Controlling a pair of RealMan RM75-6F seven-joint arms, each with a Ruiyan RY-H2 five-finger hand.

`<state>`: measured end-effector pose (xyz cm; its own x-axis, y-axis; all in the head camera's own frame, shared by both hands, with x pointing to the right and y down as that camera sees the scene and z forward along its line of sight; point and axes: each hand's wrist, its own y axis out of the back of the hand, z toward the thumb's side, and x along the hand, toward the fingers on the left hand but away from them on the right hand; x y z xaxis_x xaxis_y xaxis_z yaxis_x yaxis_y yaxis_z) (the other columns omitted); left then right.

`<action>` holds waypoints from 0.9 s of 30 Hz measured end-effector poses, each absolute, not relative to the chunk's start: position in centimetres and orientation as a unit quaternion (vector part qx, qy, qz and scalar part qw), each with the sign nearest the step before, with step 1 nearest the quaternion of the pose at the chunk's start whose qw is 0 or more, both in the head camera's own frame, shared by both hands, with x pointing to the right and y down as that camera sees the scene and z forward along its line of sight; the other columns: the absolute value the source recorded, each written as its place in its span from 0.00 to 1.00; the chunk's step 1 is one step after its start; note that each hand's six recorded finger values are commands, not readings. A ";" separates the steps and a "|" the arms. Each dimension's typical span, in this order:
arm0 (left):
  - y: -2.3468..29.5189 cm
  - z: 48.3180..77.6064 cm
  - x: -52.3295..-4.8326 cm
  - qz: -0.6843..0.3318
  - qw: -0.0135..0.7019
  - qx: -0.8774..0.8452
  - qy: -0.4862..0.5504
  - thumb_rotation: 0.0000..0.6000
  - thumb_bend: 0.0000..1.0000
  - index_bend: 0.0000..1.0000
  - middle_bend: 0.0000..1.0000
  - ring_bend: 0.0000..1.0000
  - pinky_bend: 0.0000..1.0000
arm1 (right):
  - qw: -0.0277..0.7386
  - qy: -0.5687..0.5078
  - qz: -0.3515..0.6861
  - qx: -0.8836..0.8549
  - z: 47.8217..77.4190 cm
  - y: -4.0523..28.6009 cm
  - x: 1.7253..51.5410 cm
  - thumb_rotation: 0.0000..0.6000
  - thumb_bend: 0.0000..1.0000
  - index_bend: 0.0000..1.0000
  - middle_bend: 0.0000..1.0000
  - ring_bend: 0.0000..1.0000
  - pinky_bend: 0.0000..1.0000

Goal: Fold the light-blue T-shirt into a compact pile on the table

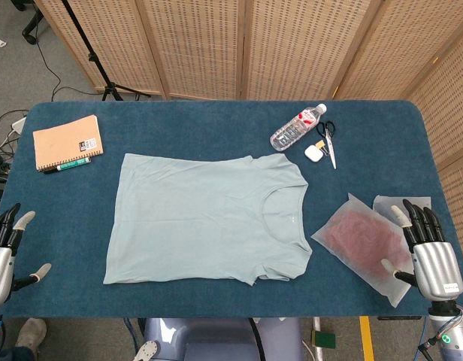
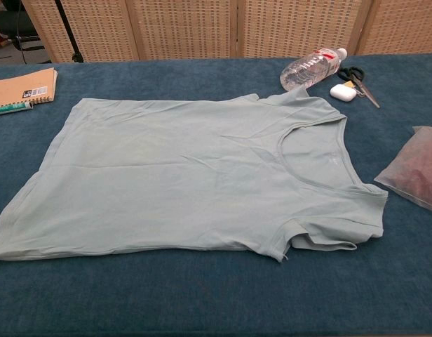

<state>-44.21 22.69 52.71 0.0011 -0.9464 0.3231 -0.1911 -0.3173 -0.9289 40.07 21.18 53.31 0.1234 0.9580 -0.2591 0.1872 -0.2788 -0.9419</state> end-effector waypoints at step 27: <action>22.2 52.6 -44.4 -0.532 0.343 -0.616 0.468 1.00 0.00 0.00 0.00 0.00 0.00 | 0.443 -0.246 0.426 -0.750 59.9 24.5 31.1 1.00 0.14 0.25 0.00 0.00 0.00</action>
<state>-44.36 22.21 52.63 -0.0043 -0.9424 0.3344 -0.2121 -0.3259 -0.9213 31.12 24.48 59.86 0.5161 0.7456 -0.4216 -0.0088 -0.4875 -0.8731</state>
